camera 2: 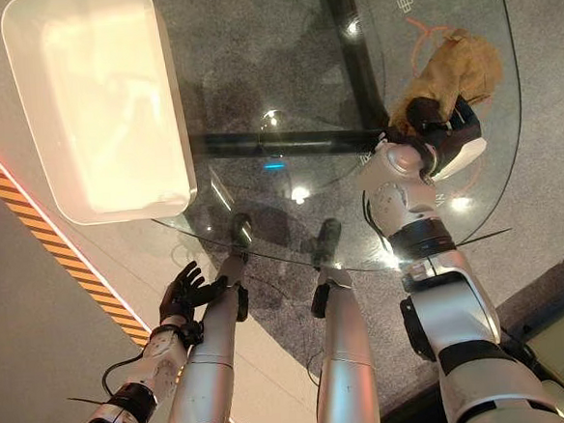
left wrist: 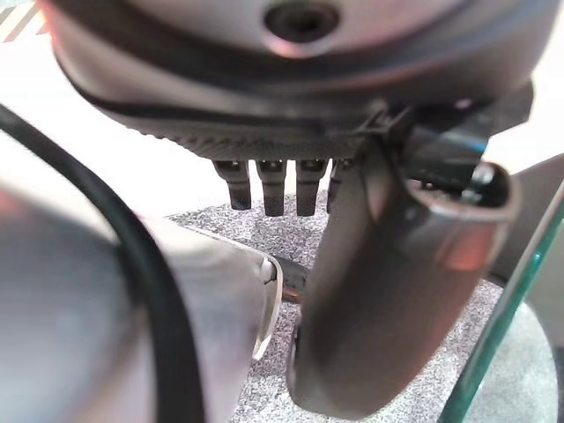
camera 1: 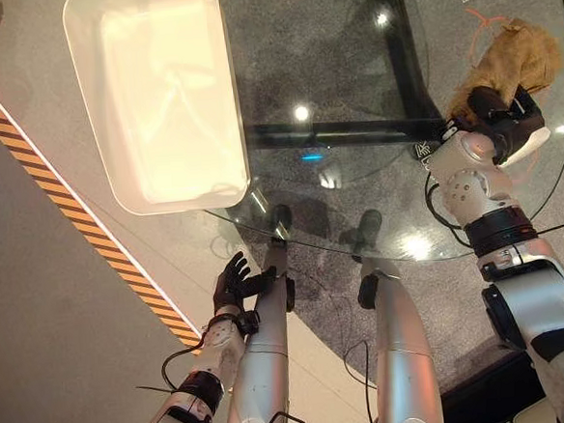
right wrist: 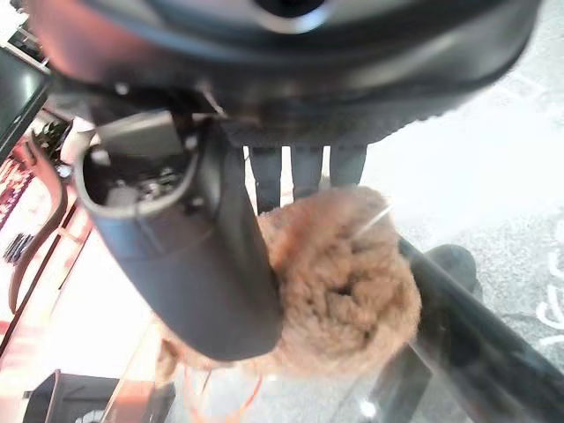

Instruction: Wipe the table with a cloth and put it in the basket.

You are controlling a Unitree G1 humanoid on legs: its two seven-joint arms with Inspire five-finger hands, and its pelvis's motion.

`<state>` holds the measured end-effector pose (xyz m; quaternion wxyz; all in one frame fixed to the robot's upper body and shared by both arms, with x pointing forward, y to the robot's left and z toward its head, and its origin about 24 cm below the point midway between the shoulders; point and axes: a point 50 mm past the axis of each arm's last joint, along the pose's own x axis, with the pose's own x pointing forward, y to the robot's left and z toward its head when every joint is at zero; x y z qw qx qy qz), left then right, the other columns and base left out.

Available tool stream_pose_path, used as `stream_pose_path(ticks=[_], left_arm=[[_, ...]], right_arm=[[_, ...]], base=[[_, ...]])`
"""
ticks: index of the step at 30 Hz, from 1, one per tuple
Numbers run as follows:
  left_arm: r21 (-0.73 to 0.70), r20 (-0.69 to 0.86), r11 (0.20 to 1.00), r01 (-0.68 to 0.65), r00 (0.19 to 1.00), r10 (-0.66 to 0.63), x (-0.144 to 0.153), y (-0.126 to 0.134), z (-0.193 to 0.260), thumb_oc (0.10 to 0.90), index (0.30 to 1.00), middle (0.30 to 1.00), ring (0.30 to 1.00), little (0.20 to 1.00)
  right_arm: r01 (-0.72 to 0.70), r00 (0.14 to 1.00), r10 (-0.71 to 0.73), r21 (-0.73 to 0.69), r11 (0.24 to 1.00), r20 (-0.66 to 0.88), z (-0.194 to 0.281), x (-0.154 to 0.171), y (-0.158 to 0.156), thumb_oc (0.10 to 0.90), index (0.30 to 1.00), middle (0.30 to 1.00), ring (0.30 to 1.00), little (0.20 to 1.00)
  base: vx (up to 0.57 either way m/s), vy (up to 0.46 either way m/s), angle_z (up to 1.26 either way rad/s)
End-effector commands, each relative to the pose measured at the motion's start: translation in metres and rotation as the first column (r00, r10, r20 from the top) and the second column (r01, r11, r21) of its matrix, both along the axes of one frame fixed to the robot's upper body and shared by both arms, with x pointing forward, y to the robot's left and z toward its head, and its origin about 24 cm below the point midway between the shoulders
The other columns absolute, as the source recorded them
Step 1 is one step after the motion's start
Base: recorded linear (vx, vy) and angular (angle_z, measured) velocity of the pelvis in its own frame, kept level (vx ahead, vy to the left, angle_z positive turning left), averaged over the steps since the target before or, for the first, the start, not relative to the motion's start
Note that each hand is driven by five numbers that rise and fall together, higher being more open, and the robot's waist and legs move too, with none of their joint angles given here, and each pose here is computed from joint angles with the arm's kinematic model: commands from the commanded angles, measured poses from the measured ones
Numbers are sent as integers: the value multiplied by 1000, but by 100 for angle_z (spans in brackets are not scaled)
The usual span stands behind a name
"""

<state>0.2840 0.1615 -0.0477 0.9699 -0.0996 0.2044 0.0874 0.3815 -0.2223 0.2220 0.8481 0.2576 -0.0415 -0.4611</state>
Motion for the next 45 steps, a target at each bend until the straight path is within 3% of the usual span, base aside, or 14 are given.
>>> stream_pose_path(ticks=[1,14,20,24,25,29,30,32,41,45], left_arm=[[-17,-209,999,40,977,-43,-57,-16,-48,800,900,900,900,900],[-21,-205,999,42,978,-46,-58,-17,-49,800,900,900,900,900],[-19,-201,999,47,978,-50,-58,-18,-49,800,900,900,900,900],[-28,-190,999,41,981,-45,-57,-17,-48,800,900,900,900,900],[-29,-189,999,40,981,-45,-57,-17,-48,800,900,900,900,900],[-32,-180,999,34,983,-39,-57,-17,-48,800,900,900,900,900],[-33,-195,999,28,980,-34,-62,-16,-51,800,900,900,900,900],[-32,-174,999,23,984,-29,-55,-15,-47,800,900,900,900,900],[-23,-187,1000,15,982,-19,-64,-3,-52,800,900,900,900,900],[-14,-185,1000,14,983,-16,-63,0,-51,800,900,900,900,900]], right_arm=[[-158,986,157,15,987,56,15,6,32,100,300,300,300,200],[-141,988,143,-46,989,48,17,6,35,100,300,300,300,200],[-133,989,145,-333,934,11,31,3,38,100,300,300,300,200],[-280,958,261,-585,761,-120,35,4,60,100,300,300,300,200],[-289,955,266,-596,749,-129,34,4,61,100,300,300,300,200],[-387,913,348,-715,582,-212,27,1,77,100,300,300,300,200],[-450,880,387,-744,493,-276,15,-2,88,100,300,300,300,200],[-484,851,425,-775,405,-309,15,-5,98,100,300,300,300,200],[-643,690,555,-746,174,-465,-30,-18,129,100,300,300,300,200],[-692,620,594,-714,106,-513,-45,-24,138,100,300,300,300,200]], base=[[0,0,0],[0,0,0],[-4,-11,0],[0,0,0],[0,0,0],[25,1,-1],[0,0,0],[0,0,0],[5,-2,0],[0,0,0]])
